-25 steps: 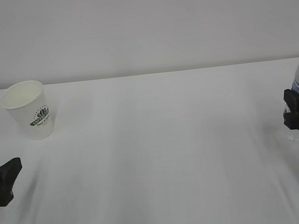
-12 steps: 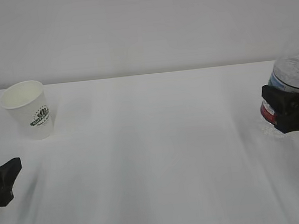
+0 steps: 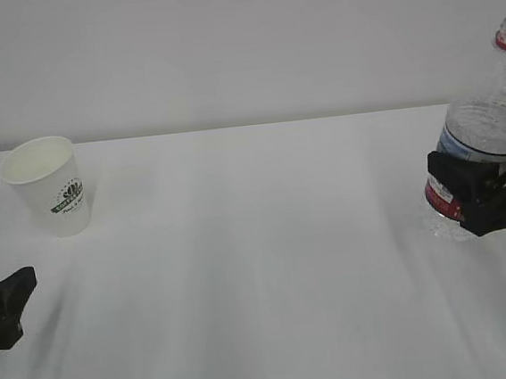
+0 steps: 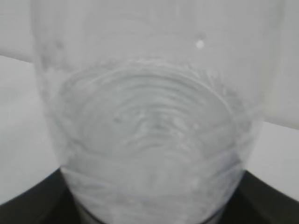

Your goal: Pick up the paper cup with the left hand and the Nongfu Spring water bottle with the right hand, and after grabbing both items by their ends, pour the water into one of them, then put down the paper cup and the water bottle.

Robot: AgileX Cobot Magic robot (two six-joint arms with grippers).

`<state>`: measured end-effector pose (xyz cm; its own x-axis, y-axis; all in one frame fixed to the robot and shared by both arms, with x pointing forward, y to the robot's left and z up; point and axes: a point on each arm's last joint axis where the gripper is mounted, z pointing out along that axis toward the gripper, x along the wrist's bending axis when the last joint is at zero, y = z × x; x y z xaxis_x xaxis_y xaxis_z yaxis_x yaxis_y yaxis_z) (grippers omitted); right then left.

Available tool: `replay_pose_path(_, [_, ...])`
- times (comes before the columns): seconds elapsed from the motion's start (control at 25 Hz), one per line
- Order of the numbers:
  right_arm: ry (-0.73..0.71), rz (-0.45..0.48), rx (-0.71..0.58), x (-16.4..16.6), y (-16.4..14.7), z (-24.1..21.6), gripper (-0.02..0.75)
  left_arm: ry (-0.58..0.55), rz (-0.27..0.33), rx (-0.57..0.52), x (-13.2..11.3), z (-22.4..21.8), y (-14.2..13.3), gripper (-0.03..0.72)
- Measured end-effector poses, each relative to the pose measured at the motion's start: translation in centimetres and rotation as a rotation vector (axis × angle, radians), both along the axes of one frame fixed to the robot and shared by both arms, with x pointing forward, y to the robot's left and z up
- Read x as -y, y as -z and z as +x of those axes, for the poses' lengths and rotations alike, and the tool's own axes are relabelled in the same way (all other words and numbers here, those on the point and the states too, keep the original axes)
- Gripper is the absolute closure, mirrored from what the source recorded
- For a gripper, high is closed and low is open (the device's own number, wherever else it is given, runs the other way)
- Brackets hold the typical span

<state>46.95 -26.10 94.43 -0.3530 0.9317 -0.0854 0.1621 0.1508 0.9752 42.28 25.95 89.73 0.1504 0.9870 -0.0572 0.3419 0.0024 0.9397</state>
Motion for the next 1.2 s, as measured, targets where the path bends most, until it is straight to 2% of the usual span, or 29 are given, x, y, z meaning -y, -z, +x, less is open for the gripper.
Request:
replay_pose_path(0.48, [0.006, -0.017, -0.050, 0.1, 0.4, -0.1, 0.233, 0.004, 0.000, 0.000, 0.0, 0.0, 0.0, 0.106])
replay_pose_path(0.72, [0.008, -0.013, -0.053, 0.1, 0.4, -0.1, 0.233, 0.006, 0.000, 0.003, 0.2, 0.4, 0.0, 0.061])
replay_pose_path(0.88, [0.008, -0.010, -0.054, 0.1, 0.4, -0.1, 0.233, 0.030, 0.006, -0.017, 0.6, 1.3, 0.8, 0.057])
replay_pose_path(1.2, [0.010, -0.003, -0.057, 0.1, 0.4, -0.1, 0.234, 0.039, -0.034, -0.061, 1.3, 3.0, 2.1, 0.057])
